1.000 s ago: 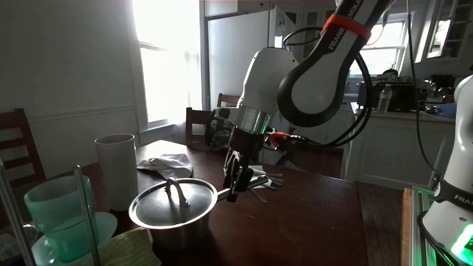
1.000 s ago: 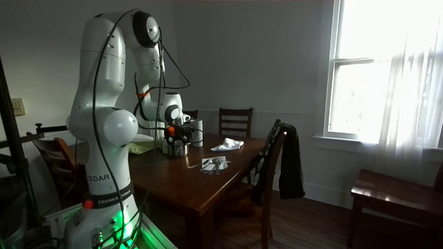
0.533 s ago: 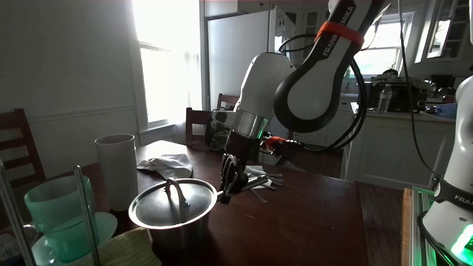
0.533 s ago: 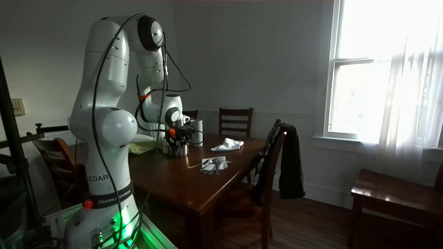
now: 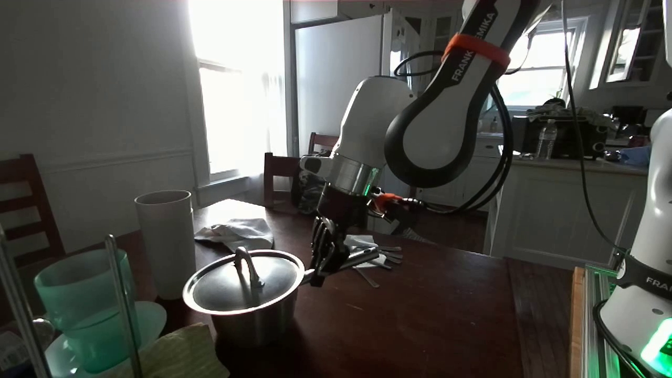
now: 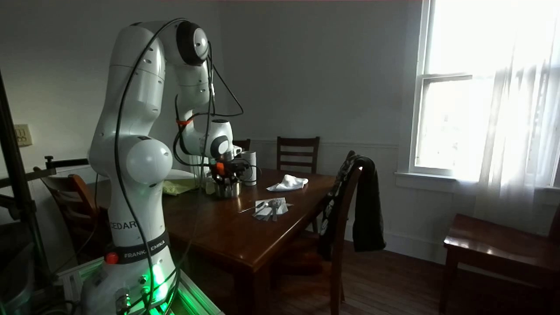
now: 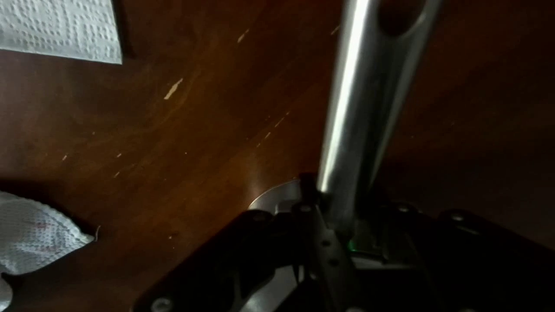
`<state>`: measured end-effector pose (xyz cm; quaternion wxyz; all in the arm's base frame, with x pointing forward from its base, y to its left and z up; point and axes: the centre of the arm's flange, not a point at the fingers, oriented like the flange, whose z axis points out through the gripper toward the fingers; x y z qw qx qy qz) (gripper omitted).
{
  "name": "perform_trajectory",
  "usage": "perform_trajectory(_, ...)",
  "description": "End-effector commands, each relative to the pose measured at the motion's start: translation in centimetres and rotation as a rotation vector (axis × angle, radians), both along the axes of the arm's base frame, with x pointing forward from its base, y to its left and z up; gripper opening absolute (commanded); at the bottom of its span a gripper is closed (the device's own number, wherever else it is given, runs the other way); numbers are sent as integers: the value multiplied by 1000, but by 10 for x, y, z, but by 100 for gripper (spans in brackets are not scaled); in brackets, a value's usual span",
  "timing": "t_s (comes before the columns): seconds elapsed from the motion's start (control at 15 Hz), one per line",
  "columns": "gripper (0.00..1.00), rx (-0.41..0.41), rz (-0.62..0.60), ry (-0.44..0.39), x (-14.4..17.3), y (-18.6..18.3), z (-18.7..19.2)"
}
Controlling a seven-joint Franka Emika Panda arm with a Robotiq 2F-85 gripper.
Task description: Move the silver pot to the right
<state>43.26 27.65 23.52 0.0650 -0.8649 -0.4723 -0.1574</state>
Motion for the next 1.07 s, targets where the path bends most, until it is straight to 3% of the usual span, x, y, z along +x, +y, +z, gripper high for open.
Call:
perform_trajectory(0.0,7,-6,-70,-24,16,-16,6)
perform_trajectory(1.0,7,-8,-484,-27,70,-99,17)
